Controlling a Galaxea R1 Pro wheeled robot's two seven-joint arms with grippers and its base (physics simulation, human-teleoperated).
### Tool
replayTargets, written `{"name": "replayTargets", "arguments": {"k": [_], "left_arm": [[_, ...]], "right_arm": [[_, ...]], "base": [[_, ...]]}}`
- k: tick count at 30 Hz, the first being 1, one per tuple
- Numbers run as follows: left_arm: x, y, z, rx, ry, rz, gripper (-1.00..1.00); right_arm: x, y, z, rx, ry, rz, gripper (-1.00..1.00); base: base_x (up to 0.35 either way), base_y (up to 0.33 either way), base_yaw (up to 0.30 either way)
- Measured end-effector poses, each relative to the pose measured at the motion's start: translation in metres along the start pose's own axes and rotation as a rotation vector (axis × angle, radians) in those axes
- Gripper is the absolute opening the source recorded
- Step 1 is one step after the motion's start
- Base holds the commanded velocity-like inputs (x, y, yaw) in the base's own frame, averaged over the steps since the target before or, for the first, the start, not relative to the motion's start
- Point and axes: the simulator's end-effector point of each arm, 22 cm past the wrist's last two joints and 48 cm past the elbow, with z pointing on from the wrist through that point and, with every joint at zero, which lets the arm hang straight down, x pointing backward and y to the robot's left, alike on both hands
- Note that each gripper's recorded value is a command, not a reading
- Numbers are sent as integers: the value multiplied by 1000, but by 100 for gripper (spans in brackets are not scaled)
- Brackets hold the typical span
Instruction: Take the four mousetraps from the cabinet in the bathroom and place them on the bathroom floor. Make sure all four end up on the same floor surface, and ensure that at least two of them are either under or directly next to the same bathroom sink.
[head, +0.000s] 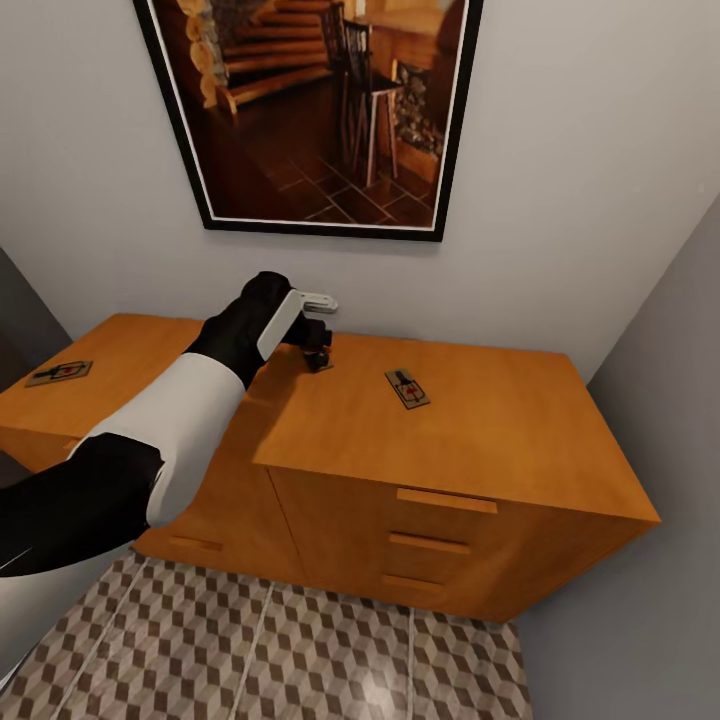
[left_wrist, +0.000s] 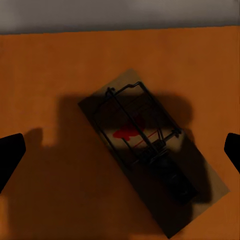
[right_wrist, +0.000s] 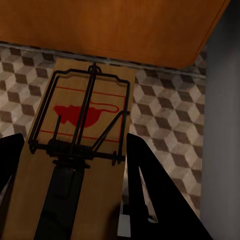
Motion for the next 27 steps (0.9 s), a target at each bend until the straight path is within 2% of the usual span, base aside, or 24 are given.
{"name": "replayTargets", "arguments": {"k": [15,20,27], "left_arm": [[0,-5,0,7,1,8,100],[0,-13,-1,39,-1,13,100],[2,-17,0,50,1,24,100]], "right_arm": [[0,0,0,0,0,0,-100],[0,0,0,0,0,0,-100],[0,0,0,0,0,0,-100]], "base": [[0,0,0],[0,0,0],[0,0,0]]}}
